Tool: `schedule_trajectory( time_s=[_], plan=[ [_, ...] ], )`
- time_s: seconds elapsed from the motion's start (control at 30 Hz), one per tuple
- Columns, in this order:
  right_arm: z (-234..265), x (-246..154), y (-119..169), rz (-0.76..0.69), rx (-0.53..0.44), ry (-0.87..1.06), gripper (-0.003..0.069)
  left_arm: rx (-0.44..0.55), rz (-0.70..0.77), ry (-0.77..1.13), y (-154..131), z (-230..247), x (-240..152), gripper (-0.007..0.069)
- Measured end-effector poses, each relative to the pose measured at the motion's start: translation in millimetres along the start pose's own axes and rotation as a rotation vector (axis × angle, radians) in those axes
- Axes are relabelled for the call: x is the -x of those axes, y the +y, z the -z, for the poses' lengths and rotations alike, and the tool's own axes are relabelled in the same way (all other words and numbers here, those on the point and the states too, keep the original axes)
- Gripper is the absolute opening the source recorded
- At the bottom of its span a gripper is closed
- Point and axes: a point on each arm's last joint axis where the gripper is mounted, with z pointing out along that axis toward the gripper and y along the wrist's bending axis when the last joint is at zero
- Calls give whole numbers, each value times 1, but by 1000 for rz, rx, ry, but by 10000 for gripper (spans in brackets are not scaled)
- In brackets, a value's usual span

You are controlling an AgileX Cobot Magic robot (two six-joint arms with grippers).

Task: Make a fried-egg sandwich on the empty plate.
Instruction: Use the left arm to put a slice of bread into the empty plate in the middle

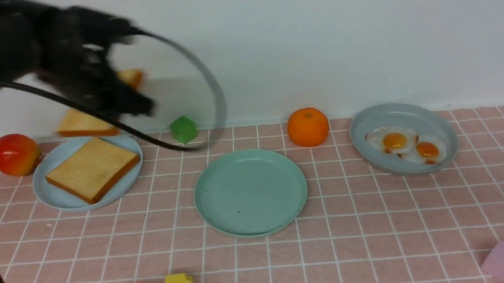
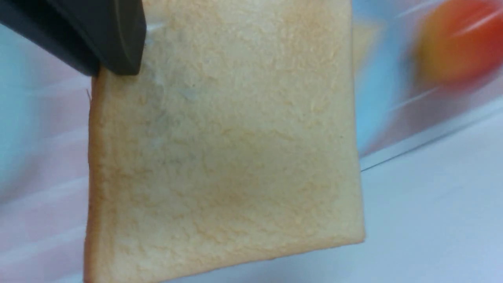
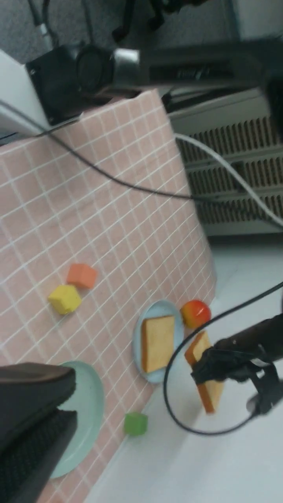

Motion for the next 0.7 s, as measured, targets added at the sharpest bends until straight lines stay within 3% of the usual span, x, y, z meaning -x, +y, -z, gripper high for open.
schedule_trajectory(
  time_s=[0.17, 0.3, 0.43, 0.7],
  plan=[
    [1, -10, -9, -100, -103, 100, 122, -158, -154, 38, -90, -16, 0, 3],
    [4, -18, -15, -169, -190, 186, 122, -214, -246, 64, -133, -37, -9, 3],
    [8, -25, -14, -195, -218, 242, 122, -224, -305, 90, -154, -58, -19, 3],
    [17, -28, -6, -198, -217, 243, 124, -205, -346, 113, -158, -77, -27, 3]
  ],
)
